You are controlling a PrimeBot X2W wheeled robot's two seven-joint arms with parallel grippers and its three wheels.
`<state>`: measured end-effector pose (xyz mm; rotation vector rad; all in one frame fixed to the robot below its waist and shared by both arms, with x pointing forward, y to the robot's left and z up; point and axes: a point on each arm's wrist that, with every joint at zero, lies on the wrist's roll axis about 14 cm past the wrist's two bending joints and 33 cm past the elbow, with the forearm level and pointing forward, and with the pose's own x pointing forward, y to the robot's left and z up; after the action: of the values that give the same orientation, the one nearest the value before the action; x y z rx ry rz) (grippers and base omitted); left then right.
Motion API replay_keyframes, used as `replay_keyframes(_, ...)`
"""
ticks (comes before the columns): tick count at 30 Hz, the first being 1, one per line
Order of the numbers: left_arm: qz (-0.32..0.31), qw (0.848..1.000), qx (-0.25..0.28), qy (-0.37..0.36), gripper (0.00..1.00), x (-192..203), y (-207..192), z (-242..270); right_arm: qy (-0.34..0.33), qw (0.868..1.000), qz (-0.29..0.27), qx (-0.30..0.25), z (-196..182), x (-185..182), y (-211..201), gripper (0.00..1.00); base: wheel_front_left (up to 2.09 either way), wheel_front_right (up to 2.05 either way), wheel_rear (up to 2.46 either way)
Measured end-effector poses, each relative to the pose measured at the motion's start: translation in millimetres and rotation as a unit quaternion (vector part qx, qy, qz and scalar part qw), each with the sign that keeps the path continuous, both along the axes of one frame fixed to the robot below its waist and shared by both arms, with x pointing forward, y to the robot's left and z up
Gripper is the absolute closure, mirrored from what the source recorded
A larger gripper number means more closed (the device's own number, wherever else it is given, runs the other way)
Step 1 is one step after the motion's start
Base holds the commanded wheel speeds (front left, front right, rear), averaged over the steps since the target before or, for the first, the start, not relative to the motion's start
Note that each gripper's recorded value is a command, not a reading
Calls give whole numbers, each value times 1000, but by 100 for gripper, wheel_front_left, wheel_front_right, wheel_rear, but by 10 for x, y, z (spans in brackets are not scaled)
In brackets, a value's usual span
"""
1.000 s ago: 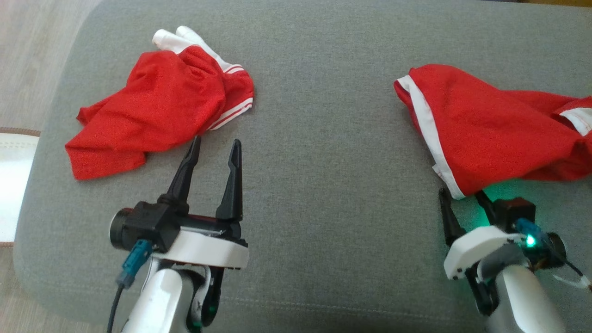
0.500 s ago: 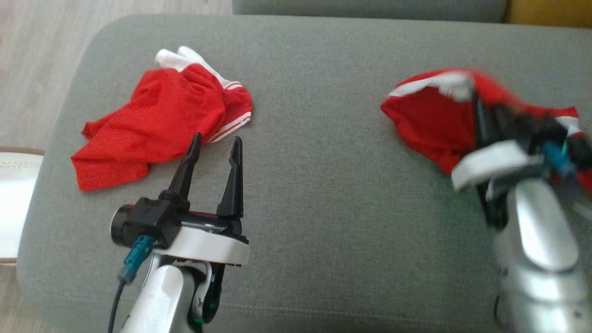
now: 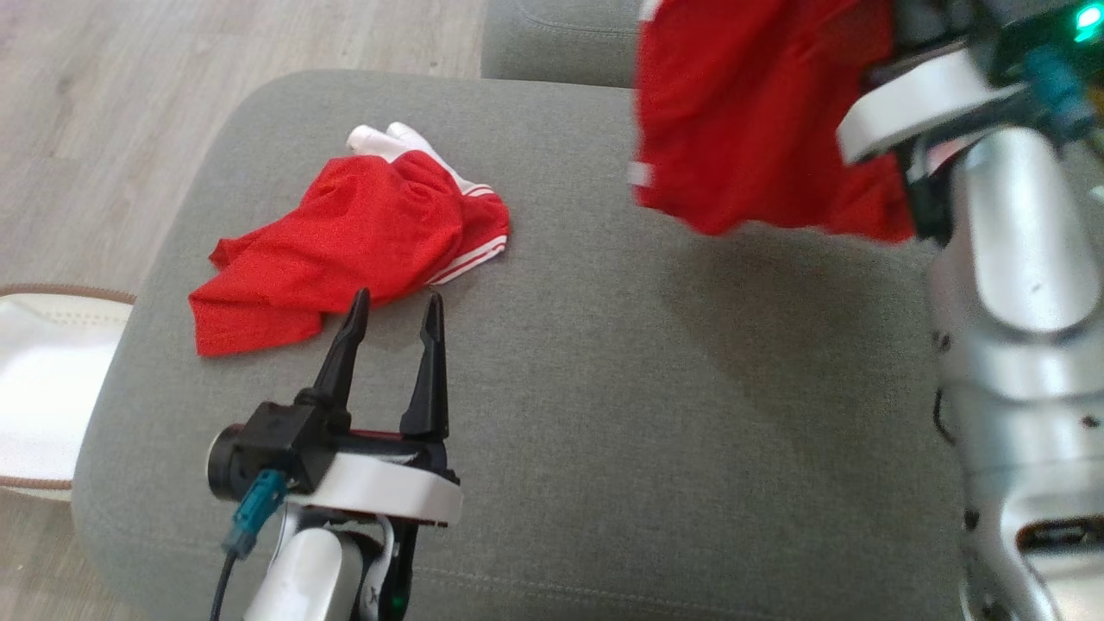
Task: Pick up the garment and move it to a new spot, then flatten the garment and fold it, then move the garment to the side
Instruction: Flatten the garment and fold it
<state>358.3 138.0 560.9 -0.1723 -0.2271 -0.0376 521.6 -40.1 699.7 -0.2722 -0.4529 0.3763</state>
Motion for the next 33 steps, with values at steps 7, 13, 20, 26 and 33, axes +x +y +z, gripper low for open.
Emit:
replay_keyframes(7, -18, 1000, -6, -2, 0, 57, -114, 11, 118, 992, 18, -48, -1142, -305, -60, 100, 0, 0, 0)
replay_keyframes(13, -42, 999, -7, 4, 0, 137, -267, -31, 266, 960, -4, -91, -2277, -950, -577, 100, 0, 0, 0)
replay_keyframes(20, -78, 997, -5, 9, 0, 236, -472, -81, 324, 930, -23, -173, -2579, -1338, -1067, 100, 0, 0, 0)
replay_keyframes(26, -91, 996, -6, 13, 0, 281, -551, -113, 380, 904, -27, -193, -2822, -1595, -1237, 100, 0, 0, 0)
replay_keyframes(33, -93, 996, -3, 12, 0, 301, -568, -114, 435, 881, -45, -181, -3041, -1787, -1370, 18, 0, 0, 0)
